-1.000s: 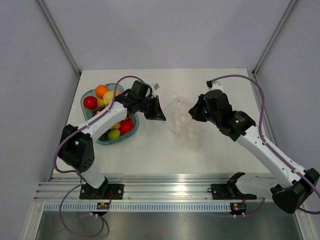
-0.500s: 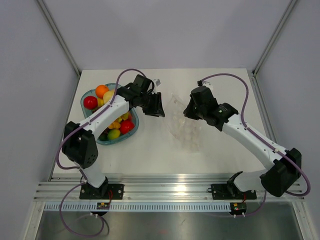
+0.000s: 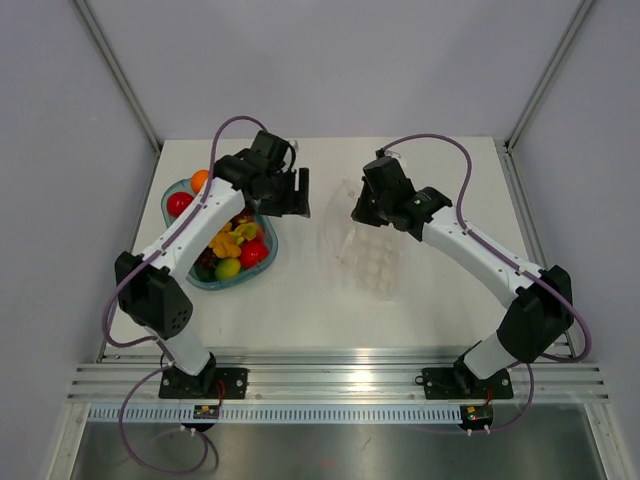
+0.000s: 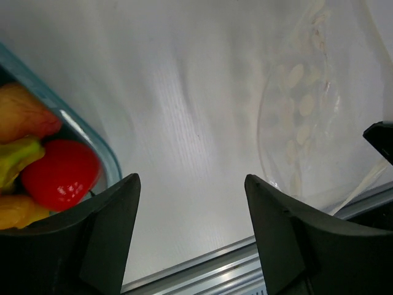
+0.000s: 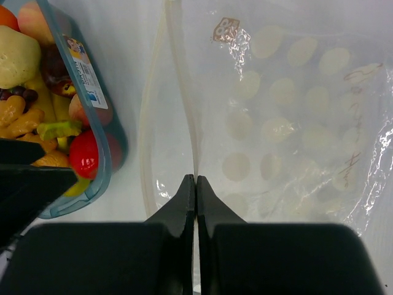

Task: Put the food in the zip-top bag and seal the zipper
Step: Open the zipper of the food storage bag at the center of the board, then pick up the fake vegetable from the bin.

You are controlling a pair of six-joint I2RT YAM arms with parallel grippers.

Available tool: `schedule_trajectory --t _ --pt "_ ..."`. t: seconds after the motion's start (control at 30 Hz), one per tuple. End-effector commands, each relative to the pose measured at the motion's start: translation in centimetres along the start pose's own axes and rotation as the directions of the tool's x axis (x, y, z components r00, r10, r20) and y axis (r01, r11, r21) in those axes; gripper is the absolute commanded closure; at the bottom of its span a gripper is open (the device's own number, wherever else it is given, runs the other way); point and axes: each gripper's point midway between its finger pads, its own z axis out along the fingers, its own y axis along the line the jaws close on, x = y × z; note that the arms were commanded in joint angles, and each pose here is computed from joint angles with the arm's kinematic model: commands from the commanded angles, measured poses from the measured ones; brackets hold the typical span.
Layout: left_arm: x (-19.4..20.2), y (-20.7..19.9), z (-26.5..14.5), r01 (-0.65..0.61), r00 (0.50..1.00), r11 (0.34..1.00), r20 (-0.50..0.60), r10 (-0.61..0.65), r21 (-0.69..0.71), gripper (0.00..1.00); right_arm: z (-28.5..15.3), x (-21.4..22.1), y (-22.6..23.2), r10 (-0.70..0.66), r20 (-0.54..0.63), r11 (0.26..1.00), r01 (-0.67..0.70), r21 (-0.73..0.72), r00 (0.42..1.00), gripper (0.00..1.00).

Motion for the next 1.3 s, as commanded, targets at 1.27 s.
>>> schedule_trajectory --t 1.27 --pt "5.0 20.5 -2.0 0.59 0.743 0.806 0.425 -0.517 -0.049 0.24 1.1 0.2 2.5 -0.078 -0.062 0.993 0.072 -0.096 0.995 1.0"
